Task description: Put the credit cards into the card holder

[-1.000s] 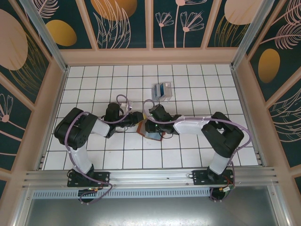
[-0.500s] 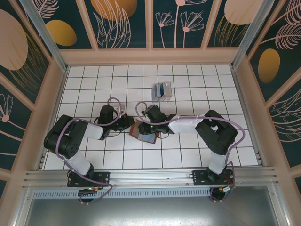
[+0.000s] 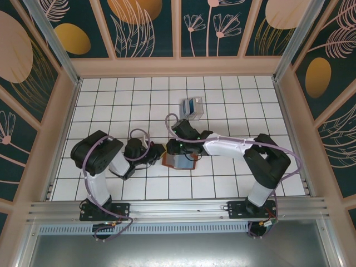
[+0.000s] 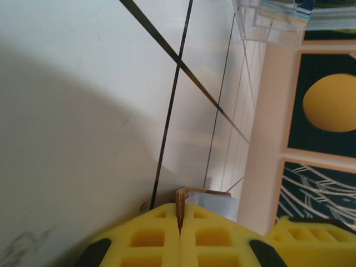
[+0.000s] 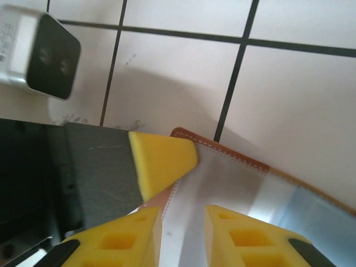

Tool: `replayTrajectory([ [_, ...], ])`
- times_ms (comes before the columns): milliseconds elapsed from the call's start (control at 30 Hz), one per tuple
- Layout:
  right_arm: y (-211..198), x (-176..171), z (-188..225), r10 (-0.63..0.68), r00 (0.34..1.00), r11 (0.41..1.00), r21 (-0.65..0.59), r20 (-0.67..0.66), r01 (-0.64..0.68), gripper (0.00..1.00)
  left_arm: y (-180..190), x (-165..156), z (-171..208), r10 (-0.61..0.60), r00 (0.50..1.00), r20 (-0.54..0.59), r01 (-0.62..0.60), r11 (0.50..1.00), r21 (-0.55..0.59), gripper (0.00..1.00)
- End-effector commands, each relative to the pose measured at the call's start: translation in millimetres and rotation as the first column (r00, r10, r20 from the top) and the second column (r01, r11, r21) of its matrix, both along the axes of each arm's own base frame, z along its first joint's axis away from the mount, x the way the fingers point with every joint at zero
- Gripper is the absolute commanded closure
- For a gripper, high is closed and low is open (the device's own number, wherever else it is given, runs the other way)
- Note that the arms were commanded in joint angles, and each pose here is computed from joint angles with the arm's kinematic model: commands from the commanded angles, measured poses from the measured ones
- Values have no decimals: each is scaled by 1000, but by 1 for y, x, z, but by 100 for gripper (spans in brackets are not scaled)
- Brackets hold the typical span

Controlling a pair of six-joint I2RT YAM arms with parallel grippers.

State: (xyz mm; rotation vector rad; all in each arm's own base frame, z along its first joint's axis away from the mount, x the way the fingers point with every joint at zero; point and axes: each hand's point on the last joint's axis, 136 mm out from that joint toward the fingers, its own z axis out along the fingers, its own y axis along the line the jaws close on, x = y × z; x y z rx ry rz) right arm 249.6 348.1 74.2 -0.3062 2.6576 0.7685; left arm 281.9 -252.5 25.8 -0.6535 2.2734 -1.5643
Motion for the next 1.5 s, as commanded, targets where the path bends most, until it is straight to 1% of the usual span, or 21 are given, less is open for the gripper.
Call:
replayTrajectory([
  [0, -13, -3, 9, -68, 998, 997, -25, 3, 68, 74, 7, 13, 9, 116, 993, -7, -116, 990, -75, 100],
  [67, -14, -4, 4, -68, 998, 997, -29, -2, 68, 75, 6, 12, 7, 115, 993, -12, -115, 991, -71, 94],
  [133, -10, -7, -2, -49, 999, 999, -19, -18, 49, 75, 5, 10, 9, 106, 994, -14, -107, 991, -81, 82],
  [200, 5, -15, -5, 11, 998, 999, 43, -57, -9, 76, 6, 8, 13, 101, 995, 0, -101, 991, -89, 71],
  [267, 18, -24, -10, 82, 992, 993, 89, -96, -73, 77, 7, 8, 14, 99, 995, 15, -98, 992, -77, 65],
  [300, 22, -25, -14, 99, 989, 992, 89, -106, -90, 77, 8, 7, 14, 102, 995, 14, -100, 992, -72, 63],
  [400, 18, -21, -29, 89, 990, 996, 23, -109, -87, 80, 15, 7, 17, 117, 993, 17, -115, 990, -76, 61],
  [467, 13, -20, -38, 76, 991, 997, -10, -108, -77, 81, 26, 8, 13, 134, 991, 19, -133, 990, -45, 60],
  [533, 10, -23, -46, 77, 991, 997, -12, -113, -79, 82, 37, 12, 8, 145, 989, 9, -145, 989, -11, 59],
  [633, 12, -30, -54, 96, 986, 995, 5, -139, -97, 82, 48, 17, 15, 144, 989, 28, -144, 990, -3, 59],
  [667, 12, -32, -59, 100, 984, 995, -3, -150, -102, 82, 51, 20, 17, 145, 989, 39, -146, 989, 16, 59],
  [800, 7, -32, -72, 75, 983, 995, -56, -165, -85, 81, 58, 34, 27, 101, 991, 91, -115, 981, 157, 59],
  [867, 11, -31, -62, 70, 984, 996, -39, -166, -77, 77, 64, 40, 35, 91, 989, 118, -116, 967, 227, 58],
  [967, 22, -27, -34, 81, 988, 996, 32, -134, -78, 69, 79, 50, 50, 92, 977, 194, -158, 921, 357, 54],
  [1000, 25, -26, -25, 87, 989, 995, 52, -120, -81, 68, 83, 52, 55, 91, 973, 211, -168, 910, 380, 54],
  [1133, 25, -12, 7, 73, 996, 994, 84, -49, -69, 65, 86, 53, 64, 66, 969, 236, -162, 896, 413, 53],
  [1200, 16, 1, 21, 43, 999, 997, 69, 25, -44, 63, 91, 53, 59, 55, 970, 237, -162, 874, 458, 52],
  [1300, -13, 30, 39, -66, 990, 998, 20, 125, 64, 61, 95, 52, 56, 19, 975, 220, -134, 845, 518, 50],
  [1367, -31, 50, 58, -123, 975, 992, 29, 184, 120, 60, 95, 49, 59, -6, 974, 226, -119, 836, 535, 50],
  [1400, -39, 59, 65, -145, 967, 989, 37, 210, 141, 59, 97, 49, 60, 0, 973, 231, -128, 833, 538, 50],
  [1467, -56, 80, 78, -187, 951, 982, 49, 247, 181, 58, 94, 47, 65, -15, 970, 243, -119, 841, 528, 53],
])
